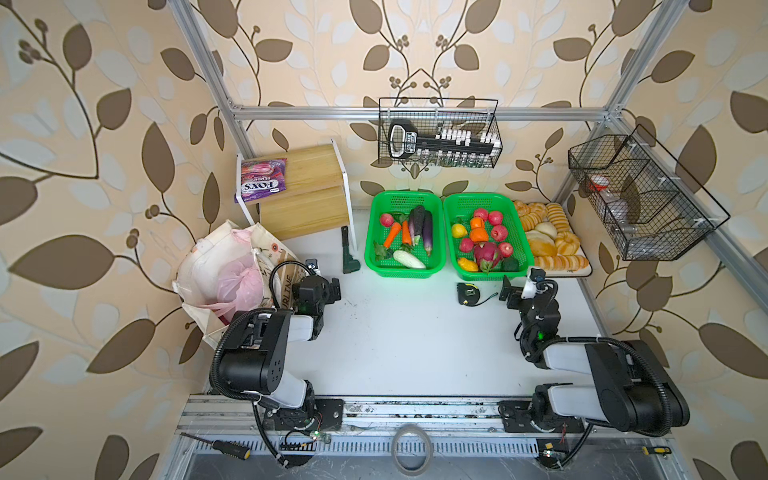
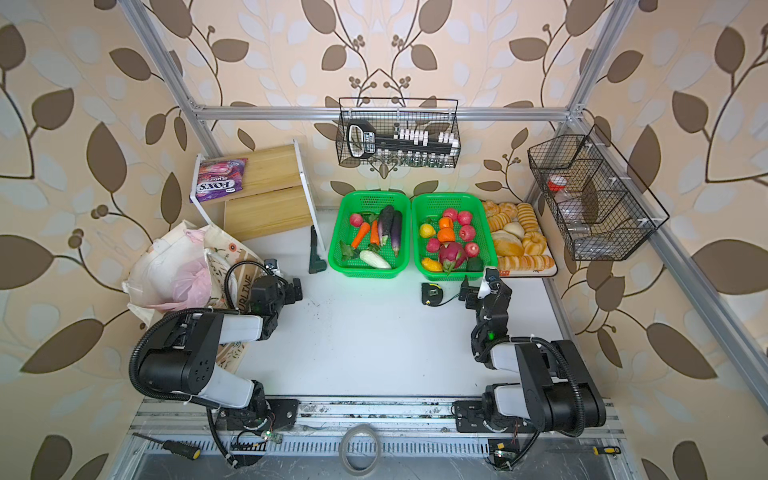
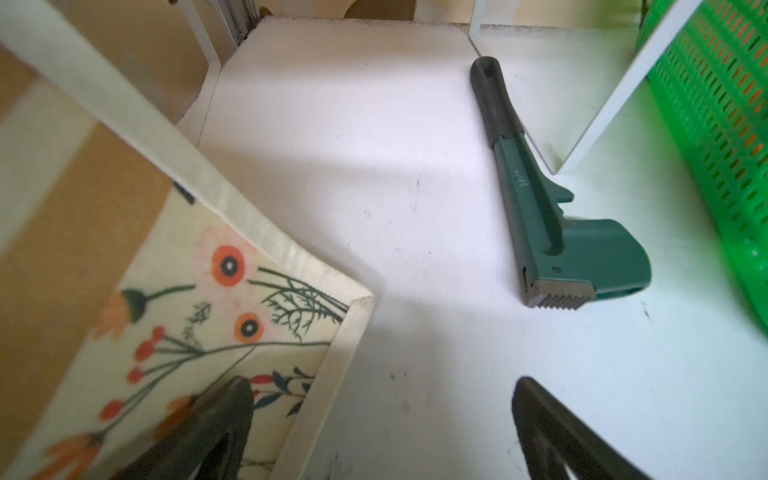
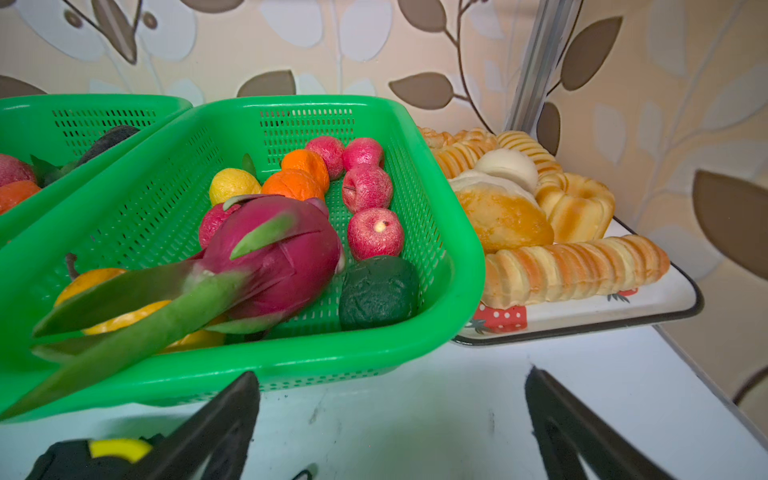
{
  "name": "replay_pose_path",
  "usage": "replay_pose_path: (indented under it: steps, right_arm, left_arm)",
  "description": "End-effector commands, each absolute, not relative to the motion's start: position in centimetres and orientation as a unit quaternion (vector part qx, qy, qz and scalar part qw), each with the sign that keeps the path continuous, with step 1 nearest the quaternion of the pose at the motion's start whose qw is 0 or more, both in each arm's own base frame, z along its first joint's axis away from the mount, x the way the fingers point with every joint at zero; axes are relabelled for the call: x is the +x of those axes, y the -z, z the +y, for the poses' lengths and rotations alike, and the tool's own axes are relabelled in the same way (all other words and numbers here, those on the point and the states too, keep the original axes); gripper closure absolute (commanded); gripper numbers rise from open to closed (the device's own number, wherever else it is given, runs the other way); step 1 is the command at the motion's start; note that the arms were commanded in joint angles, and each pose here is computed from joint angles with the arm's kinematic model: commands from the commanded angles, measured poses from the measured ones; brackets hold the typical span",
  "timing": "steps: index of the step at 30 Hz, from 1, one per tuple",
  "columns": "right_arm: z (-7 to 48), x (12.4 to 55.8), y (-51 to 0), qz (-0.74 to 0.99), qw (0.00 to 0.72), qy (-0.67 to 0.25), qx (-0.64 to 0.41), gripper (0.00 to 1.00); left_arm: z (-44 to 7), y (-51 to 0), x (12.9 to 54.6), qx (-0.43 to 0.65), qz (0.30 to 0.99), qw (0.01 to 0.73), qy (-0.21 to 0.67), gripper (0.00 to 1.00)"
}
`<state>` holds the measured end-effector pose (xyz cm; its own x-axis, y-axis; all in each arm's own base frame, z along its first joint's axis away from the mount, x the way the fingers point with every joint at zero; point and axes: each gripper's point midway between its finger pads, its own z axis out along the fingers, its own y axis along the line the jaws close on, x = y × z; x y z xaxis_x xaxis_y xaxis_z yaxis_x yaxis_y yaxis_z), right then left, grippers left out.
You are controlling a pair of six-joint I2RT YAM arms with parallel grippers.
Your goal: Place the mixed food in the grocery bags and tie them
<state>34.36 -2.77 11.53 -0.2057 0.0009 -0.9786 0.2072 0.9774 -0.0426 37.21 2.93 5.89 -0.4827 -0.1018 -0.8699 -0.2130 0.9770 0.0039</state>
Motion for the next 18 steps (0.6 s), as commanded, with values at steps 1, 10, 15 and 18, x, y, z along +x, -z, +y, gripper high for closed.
replay_pose_path:
  steps: [1,10,15,18]
  right_arm:
    - [-3.14,34.4,-12.1,0.764,0.633,0.091,0.08,0.0]
    - [-2.9,34.37,-12.12,0.764,0.634,0.096,0.076,0.0]
    - [-2.9,34.59,-12.01,0.767,0.631,0.09,0.073,0.0]
    - [-2.84,34.52,-12.05,0.766,0.632,0.089,0.072,0.0]
  left_arm:
    - [4.35,-7.58,38.05,-0.125,0.838,0.527,-0.062,0.01]
    - [3.98,-7.66,38.1,-0.115,0.839,0.529,-0.056,0.01]
    - [3.95,-7.73,38.06,-0.114,0.839,0.53,-0.055,0.01]
    - [3.95,-7.72,38.04,-0.115,0.838,0.53,-0.055,0.01]
